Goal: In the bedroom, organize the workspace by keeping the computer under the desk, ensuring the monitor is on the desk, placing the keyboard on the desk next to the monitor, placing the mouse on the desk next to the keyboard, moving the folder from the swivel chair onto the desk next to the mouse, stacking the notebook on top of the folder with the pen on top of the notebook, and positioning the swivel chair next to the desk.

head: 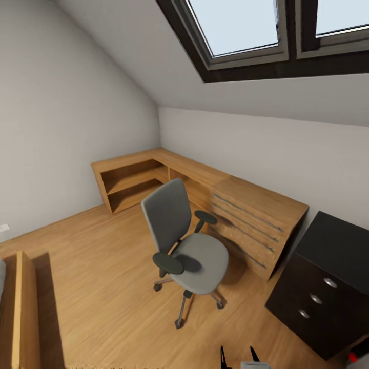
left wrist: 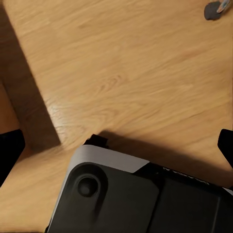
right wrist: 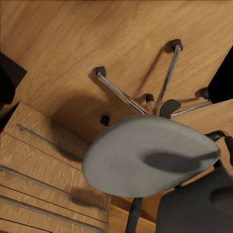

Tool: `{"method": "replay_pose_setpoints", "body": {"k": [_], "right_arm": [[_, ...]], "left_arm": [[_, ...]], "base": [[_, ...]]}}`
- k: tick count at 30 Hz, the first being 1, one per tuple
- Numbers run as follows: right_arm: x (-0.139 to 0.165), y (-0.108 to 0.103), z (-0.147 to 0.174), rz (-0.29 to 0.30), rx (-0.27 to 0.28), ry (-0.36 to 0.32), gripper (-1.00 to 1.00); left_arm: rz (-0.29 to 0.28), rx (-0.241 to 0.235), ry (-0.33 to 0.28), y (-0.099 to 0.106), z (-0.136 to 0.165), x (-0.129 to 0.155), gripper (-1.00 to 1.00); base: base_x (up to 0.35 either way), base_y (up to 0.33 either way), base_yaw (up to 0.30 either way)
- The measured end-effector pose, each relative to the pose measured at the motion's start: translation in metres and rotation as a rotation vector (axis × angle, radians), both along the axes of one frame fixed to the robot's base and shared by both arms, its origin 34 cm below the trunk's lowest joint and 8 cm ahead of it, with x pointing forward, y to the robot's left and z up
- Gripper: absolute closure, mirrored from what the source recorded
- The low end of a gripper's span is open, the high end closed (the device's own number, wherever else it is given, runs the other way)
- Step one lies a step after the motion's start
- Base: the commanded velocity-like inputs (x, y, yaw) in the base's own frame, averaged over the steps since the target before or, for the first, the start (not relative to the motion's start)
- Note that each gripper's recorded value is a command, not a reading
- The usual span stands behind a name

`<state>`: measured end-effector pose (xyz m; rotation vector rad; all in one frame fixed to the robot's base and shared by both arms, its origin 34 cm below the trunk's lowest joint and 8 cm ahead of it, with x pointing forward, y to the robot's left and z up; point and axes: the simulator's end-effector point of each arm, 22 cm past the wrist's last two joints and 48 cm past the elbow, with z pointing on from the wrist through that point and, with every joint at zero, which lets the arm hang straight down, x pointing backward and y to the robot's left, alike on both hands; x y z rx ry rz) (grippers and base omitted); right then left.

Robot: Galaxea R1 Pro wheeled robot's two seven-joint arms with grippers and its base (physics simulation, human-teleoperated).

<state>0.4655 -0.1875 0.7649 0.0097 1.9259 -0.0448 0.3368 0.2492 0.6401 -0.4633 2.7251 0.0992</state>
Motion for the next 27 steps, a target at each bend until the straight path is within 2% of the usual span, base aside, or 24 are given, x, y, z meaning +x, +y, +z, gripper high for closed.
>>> {"method": "replay_pose_setpoints", "body": {"k": [12,15,19,27], "right_arm": [[0.0,0.0,-0.001,0.004,-0.001,0.005,-1.0],[-0.002,0.0,-0.006,0.007,-0.007,0.029,-1.0],[-0.009,0.001,-0.022,0.015,-0.027,0.113,-1.0],[-0.012,0.001,-0.028,0.017,-0.034,0.142,-1.0]], "left_arm": [[-0.001,0.0,0.0,0.0,0.0,0.0,-1.0],[-0.001,0.0,0.0,0.0,0.0,0.0,-1.0],[-0.001,0.0,0.0,0.0,0.0,0.0,-1.0],[-0.001,0.0,0.0,0.0,0.0,0.0,-1.0]], "base": [[0.0,0.0,0.286],[0.0,0.0,0.286],[0.0,0.0,0.286],[0.0,0.0,0.287]]}}
